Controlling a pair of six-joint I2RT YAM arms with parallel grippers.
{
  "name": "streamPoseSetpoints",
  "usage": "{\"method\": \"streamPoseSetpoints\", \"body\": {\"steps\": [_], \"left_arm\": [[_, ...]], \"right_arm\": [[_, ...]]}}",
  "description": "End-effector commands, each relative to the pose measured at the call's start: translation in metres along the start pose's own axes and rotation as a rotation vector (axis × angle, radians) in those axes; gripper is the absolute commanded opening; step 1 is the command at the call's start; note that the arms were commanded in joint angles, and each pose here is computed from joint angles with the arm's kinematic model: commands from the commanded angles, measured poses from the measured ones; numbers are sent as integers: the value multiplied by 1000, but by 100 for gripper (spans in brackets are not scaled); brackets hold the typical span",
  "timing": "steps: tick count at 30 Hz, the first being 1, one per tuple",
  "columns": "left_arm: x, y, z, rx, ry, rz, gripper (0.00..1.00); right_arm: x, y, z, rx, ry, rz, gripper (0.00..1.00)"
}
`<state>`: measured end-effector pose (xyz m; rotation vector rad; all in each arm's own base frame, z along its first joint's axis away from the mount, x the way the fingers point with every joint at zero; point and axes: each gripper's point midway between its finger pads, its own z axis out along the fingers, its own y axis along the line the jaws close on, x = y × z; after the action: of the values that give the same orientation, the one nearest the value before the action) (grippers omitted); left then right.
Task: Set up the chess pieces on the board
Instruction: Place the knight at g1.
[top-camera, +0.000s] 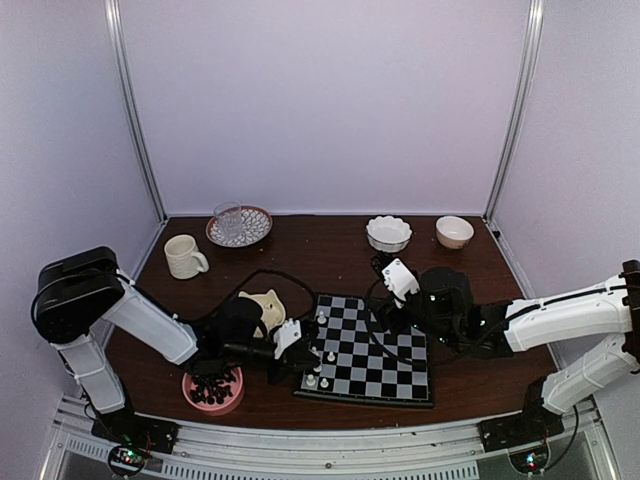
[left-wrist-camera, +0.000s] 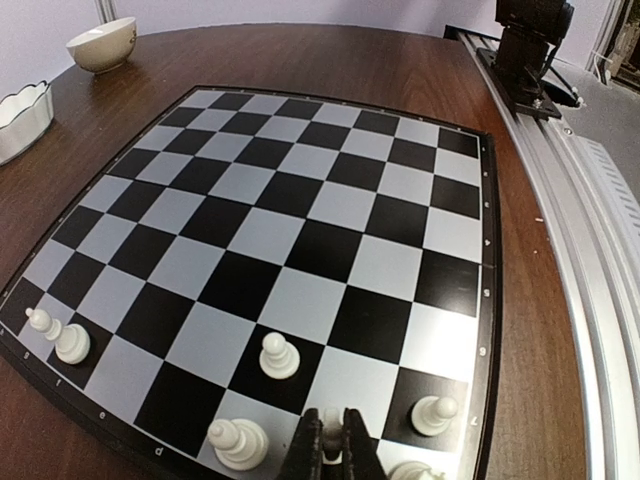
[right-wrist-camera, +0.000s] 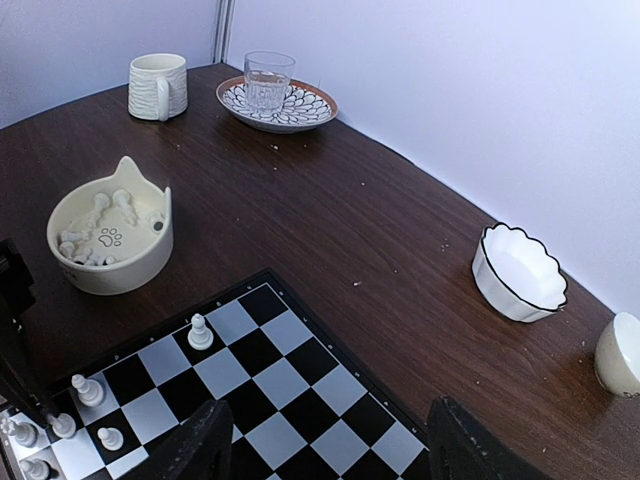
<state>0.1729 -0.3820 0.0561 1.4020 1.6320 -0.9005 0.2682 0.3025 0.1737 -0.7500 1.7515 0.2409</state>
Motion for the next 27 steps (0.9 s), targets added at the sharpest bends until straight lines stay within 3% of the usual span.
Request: {"method": "streamPoseSetpoints", "body": {"steps": [1,15,27], "left_arm": [[-6,5,-6,-23,-20,7,3],[-4,5,-13,-36,-18,-1,2],[-8,6,-13,-39,-27,-11,24]], "right_arm": [[-4,-2,-3,11,-14,6,70],[-5,-3,-3,14,-15,5,70],[-5,-3,-4,14,-16,5,70]]}}
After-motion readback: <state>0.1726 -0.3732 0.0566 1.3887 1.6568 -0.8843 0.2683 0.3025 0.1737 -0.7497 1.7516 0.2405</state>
